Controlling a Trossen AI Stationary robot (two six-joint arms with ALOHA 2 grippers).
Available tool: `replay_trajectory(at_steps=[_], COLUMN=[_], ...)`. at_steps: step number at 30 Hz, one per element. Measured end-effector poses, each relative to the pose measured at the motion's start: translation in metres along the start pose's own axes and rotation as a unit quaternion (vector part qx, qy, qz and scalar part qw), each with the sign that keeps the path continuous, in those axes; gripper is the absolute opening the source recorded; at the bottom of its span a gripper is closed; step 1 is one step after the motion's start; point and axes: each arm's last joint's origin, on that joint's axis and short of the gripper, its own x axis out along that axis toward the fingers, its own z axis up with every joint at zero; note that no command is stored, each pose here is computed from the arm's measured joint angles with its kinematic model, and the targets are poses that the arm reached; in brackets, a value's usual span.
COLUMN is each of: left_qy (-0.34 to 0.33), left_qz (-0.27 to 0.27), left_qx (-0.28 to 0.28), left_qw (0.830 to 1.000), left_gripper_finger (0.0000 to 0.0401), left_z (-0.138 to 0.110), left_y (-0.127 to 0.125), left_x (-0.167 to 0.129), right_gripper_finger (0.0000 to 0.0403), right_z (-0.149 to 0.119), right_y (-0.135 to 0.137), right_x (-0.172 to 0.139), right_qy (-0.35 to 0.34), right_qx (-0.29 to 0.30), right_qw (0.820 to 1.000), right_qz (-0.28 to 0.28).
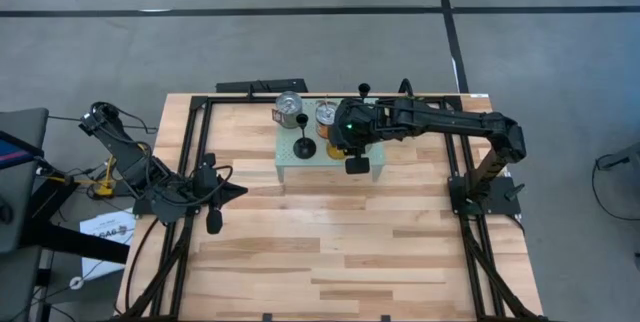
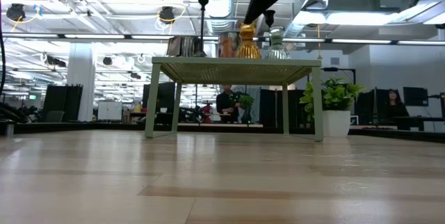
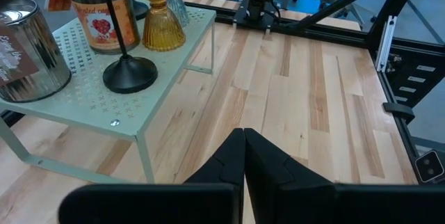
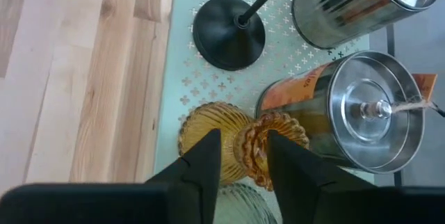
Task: Pick & Place candle stick holders
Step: Return to Home Position
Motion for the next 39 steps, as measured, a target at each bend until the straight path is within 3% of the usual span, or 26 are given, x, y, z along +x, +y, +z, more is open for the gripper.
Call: replay_trajectory(at_steps=[9,20,28,33,39], left_qy=[0.000,0.000,0.000,-0.001,-0.002], left_qz=[0.000,0.000,0.000,-0.001,0.000], left_qx=[0.000,0.000,0.000,-0.001,0.001], left_qw=[1.000,1.000,1.000,1.000,1.000], left_gripper_finger=[0.0007,0.0007,0.0005,0.0006,0.0005], left_z=[0.000,0.000,0.000,0.000,0.000], left_y=[0.000,0.000,0.000,0.000,0.000], left_x=[0.000,0.000,0.000,0.000,0.000], right_gripper_finger=[0.0138,0.0124,0.0115,0.0098,0.0047], right_z=[0.002,0.018,0.036,0.035,0.009], right_y=[0.001,0.009,0.022,0.025,0.019], right_x=[-0.007,-0.034,-0.072,-0.100,-0.135], right_qy=[-0.012,-0.055,-0.119,-0.145,-0.132], right_qx=[-0.001,-0.014,-0.019,-0.014,0.043], right_qw=[1.000,0.998,0.993,0.989,0.990], right_qz=[-0.002,-0.002,0.003,0.007,0.018])
